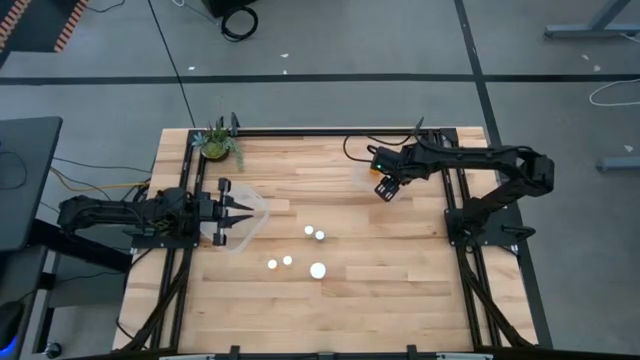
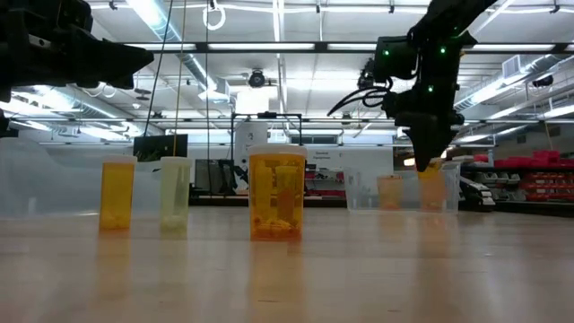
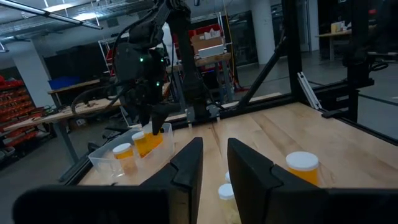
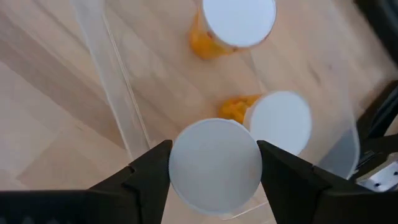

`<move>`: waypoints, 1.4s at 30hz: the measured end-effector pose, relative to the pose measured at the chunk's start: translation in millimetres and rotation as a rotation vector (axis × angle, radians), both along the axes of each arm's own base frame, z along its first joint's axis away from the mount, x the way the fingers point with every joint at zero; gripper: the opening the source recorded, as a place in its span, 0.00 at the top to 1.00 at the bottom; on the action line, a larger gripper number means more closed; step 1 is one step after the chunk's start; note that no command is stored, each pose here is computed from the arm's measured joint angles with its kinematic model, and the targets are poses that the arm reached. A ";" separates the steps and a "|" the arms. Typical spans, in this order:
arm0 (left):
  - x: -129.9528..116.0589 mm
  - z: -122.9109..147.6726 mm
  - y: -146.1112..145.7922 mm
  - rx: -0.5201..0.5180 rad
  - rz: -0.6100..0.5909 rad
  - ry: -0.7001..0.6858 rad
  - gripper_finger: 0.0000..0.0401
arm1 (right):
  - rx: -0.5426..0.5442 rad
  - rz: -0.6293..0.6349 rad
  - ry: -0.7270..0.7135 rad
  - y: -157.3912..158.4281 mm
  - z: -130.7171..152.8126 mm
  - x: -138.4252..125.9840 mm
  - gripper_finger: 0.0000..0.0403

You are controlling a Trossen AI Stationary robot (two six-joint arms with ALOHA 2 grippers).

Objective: Pick and place medicine bottles into bin by pill shape (circle, oval)
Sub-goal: Put the large orange pill bottle into the right transparent bin

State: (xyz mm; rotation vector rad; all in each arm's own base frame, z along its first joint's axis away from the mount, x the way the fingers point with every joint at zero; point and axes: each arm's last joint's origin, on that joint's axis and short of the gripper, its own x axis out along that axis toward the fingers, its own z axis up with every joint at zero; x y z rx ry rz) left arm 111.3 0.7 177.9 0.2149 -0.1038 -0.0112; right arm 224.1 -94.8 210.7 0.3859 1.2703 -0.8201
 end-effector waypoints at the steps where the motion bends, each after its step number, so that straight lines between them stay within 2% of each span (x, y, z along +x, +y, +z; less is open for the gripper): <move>1: 0.0 0.0 0.0 0.000 0.000 0.000 0.79 | 0.005 -0.001 0.000 0.1 -2.4 -0.7 0.43; 9: 0.0 0.0 0.0 0.000 0.000 0.000 0.80 | 0.014 0.000 0.006 2.2 -17.4 -5.5 0.40; 22: 0.0 -0.1 0.0 0.000 0.000 0.000 0.80 | 0.027 0.012 0.002 2.6 -14.5 -4.1 0.37; 31: 0.0 0.0 0.0 0.000 0.000 0.000 0.79 | -0.013 0.064 -0.098 4.5 25.7 17.0 0.37; 42: 0.0 0.0 0.0 0.000 0.000 0.000 0.80 | -0.060 0.202 -0.250 30.8 74.3 43.0 0.37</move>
